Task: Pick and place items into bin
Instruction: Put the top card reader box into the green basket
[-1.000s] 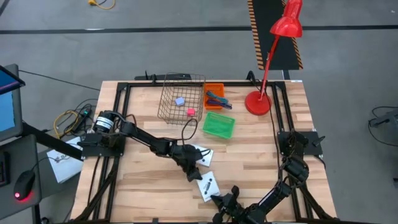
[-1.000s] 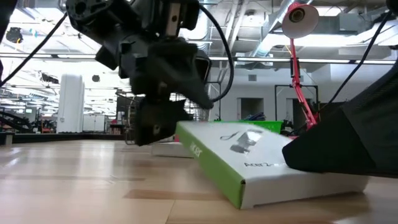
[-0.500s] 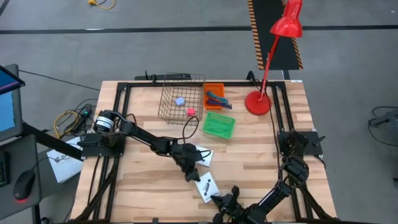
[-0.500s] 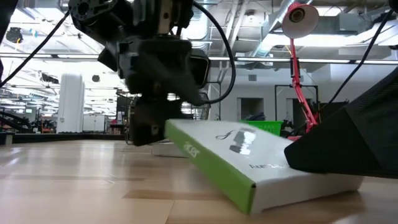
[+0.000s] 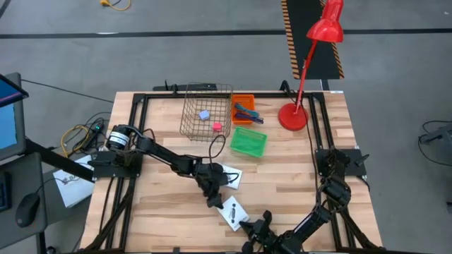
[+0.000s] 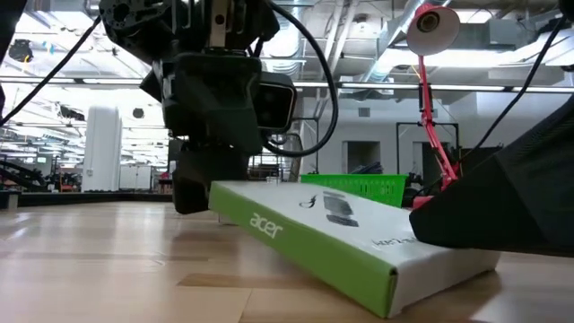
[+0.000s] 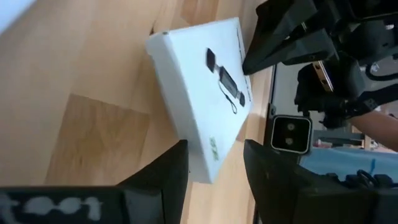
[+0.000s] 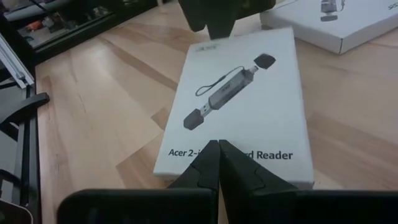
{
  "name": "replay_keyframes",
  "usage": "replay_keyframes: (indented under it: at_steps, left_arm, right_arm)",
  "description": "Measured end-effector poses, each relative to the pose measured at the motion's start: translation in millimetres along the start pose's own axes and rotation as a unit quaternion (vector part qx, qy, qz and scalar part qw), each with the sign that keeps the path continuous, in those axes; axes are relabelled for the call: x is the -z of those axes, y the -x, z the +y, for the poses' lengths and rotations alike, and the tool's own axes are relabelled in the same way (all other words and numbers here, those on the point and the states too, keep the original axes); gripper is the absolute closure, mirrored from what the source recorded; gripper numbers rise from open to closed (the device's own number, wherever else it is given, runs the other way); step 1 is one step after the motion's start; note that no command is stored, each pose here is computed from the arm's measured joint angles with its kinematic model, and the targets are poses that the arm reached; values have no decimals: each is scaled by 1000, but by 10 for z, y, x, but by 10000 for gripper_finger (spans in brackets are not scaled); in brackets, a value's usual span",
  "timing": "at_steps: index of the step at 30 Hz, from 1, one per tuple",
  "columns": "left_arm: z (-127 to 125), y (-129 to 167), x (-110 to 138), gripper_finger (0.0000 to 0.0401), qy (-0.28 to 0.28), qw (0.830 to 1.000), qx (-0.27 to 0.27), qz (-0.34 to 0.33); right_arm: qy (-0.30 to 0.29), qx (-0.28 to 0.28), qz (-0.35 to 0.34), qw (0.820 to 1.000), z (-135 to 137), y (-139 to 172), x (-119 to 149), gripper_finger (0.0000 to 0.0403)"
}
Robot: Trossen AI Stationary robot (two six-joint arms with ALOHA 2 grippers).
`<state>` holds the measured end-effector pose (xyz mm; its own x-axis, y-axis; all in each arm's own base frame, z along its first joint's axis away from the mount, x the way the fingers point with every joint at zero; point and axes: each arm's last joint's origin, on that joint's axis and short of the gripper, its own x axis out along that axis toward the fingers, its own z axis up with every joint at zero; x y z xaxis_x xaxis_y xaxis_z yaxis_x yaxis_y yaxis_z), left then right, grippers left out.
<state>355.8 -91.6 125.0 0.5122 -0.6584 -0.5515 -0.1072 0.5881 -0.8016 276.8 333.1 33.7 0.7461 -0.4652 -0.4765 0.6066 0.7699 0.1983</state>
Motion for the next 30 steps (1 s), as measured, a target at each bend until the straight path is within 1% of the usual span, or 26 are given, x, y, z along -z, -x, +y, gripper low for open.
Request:
replay_keyframes:
  at_steps: [3,7,10,20,25,30]
  left_arm:
    - [18,3,20,258,-2,1000,-11,10]
    - [58,13,48,258,-6,999,-46,13]
    - [71,17,58,258,-8,998,-55,15]
    - [53,-36,131,258,-15,995,-97,-3]
    - [35,-49,136,258,-8,995,-99,-5]
    - [-57,-92,126,258,-14,995,-97,-2]
  right_arm:
    - [-1,1,0,1000,0,-5,-3,403]
    - [-2,1,0,1000,0,-6,-4,403]
    - [-2,1,0,1000,0,-7,-4,403]
    - [-2,1,0,1000,0,-8,-4,403]
    - [-2,1,0,1000,0,-8,-4,403]
    - [-3,1,0,1000,1,-14,-8,403]
